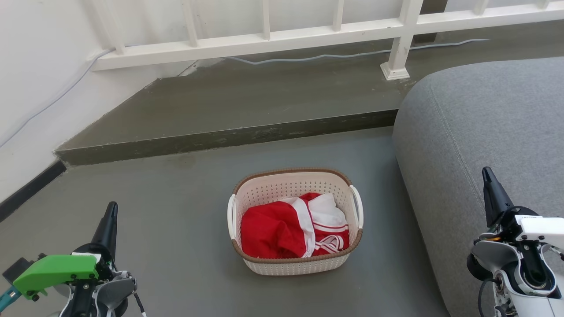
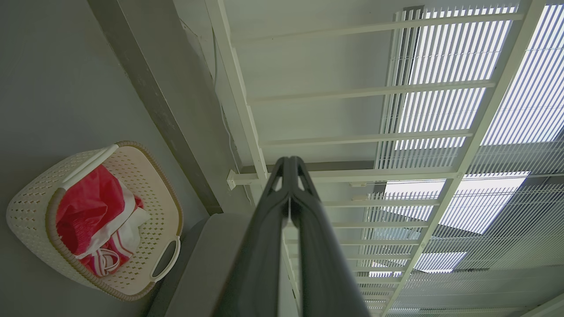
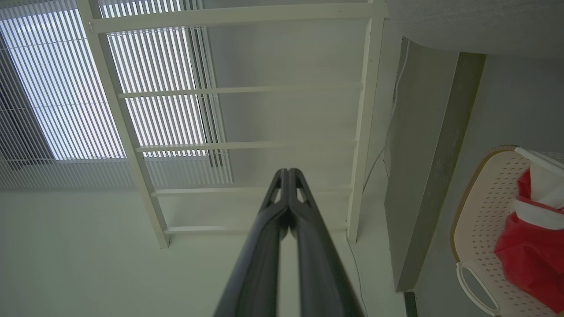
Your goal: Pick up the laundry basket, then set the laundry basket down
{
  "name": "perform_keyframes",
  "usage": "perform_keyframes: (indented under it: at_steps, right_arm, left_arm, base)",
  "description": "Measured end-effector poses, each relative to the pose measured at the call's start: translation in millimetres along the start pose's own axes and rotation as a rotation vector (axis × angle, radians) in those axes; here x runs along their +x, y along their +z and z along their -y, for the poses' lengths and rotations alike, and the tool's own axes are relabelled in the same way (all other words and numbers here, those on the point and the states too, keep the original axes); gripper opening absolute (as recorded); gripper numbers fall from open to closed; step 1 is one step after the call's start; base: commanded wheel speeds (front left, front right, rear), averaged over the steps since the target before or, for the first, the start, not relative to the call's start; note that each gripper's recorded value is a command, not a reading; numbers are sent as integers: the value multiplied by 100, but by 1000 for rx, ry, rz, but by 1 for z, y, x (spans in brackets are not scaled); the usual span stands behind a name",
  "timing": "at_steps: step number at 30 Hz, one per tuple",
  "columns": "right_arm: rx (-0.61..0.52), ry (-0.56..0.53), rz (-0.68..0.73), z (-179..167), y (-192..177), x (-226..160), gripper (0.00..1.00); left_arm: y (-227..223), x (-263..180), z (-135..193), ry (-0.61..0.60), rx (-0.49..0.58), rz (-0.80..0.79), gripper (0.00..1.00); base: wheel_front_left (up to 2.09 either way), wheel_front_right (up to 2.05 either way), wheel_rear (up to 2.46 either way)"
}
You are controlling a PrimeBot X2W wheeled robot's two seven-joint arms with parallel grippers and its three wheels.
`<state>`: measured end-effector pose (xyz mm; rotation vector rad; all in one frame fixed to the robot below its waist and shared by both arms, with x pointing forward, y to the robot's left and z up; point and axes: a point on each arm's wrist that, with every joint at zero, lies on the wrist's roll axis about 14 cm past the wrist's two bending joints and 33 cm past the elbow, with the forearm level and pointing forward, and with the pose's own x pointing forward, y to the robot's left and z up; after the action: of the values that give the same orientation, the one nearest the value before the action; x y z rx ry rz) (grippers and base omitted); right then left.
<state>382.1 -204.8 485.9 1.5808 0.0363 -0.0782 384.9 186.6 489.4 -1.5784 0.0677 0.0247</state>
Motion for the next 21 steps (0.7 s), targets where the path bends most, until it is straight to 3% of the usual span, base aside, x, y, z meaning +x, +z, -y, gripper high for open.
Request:
perform_keyframes:
  at_steps: [21]
  right_arm:
    - [1,1,0,0,0,0,0]
  left_arm:
    - [0,0,0,-1,0,0,0]
  base:
    - [0,0,0]
